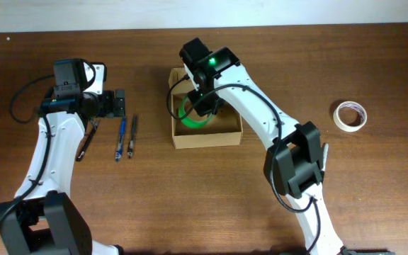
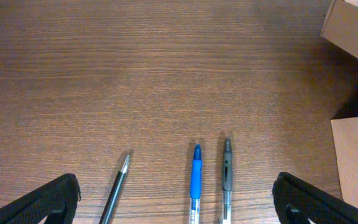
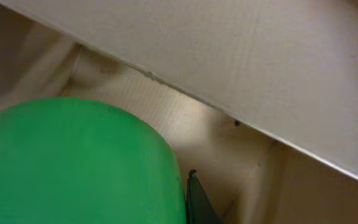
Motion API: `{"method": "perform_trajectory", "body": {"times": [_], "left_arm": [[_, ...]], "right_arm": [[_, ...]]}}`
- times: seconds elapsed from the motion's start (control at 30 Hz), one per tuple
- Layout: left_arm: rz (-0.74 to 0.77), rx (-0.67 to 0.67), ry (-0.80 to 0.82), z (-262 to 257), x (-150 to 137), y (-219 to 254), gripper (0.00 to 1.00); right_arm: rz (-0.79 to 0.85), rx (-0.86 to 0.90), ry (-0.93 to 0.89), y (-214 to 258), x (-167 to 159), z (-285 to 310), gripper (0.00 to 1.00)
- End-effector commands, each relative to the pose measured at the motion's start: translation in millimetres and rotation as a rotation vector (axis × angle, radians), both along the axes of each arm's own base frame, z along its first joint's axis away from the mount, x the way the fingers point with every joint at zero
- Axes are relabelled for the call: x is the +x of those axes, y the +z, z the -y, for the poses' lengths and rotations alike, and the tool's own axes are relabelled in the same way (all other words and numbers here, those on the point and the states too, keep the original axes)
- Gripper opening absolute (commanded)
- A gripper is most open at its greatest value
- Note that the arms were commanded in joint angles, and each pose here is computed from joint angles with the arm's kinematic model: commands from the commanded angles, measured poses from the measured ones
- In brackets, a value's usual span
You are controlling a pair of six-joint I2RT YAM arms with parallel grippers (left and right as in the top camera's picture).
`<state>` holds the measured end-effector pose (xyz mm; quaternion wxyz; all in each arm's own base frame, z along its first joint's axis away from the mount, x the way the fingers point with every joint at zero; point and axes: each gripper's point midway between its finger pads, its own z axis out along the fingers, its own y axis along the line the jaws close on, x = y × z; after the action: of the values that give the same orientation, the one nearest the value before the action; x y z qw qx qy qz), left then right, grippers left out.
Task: Pack container
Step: 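Carry the green tape with the right gripper into the box and release, then move the right gripper to the white tape roll and grasp it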
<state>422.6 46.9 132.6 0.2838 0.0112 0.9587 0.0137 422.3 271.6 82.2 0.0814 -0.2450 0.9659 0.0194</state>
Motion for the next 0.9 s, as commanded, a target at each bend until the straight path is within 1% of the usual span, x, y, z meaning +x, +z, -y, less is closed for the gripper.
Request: {"method": "perform_trajectory", "body": {"times": [0.0,0.13,0.27,0.33,0.4,0.5,0.6,0.67,0.7,0.73,0.8,0.83,0.87], "left_arm": [[0.007,0.012,-0.014,-1.7,4.0,2.8,0.99],[0.007,0.012,-0.014,-1.7,4.0,2.8,0.99],[0.007,0.012,-0.014,-1.7,4.0,2.8,0.99],[0.007,0.012,-0.014,-1.7,4.0,2.8,0.99],[0.007,0.012,-0.014,-1.7,4.0,2.8,0.99],[0.007,0.012,-0.014,-1.7,4.0,2.8,0.99],[0.007,0.012,-0.014,-1.7,4.0,2.8,0.99],[0.007,0.012,-0.014,-1.7,4.0,2.8,0.99],[0.007,0.012,-0.014,-1.7,4.0,2.8,0.99],[0.007,0.012,-0.014,-1.7,4.0,2.8,0.99],[0.007,0.012,-0.014,-1.7,4.0,2.8,0.99],[0.007,0.012,-0.014,-1.6,4.0,2.8,0.99],[0.007,0.012,-0.014,-1.7,4.0,2.8,0.99]], "right_arm": [[-0.047,0.007,0.006,-20.4,-4.7,-4.3,0.04],[-0.055,0.006,0.004,-36.6,-2.4,-9.0,0.04],[-0.035,0.019,0.004,-37.8,3.0,-12.2,0.05],[-0.041,0.025,0.005,-37.7,2.0,-13.3,0.13],[-0.075,0.056,0.013,-32.3,-5.8,-17.5,0.29],[-0.049,0.072,0.014,-9.5,-3.5,-18.9,0.34],[0.025,0.120,0.018,43.7,-0.6,-21.1,0.34],[0.097,0.160,0.024,94.5,-2.2,-18.6,0.34],[0.156,0.177,0.020,126.6,-3.3,-14.3,0.35],[0.266,0.185,0.004,176.8,-6.0,-0.8,0.39],[0.415,0.168,-0.040,233.4,-10.7,24.4,0.44],[0.545,0.133,-0.131,275.6,-14.4,55.7,0.48],[0.580,0.123,-0.172,286.7,-15.4,66.8,0.50]]}}
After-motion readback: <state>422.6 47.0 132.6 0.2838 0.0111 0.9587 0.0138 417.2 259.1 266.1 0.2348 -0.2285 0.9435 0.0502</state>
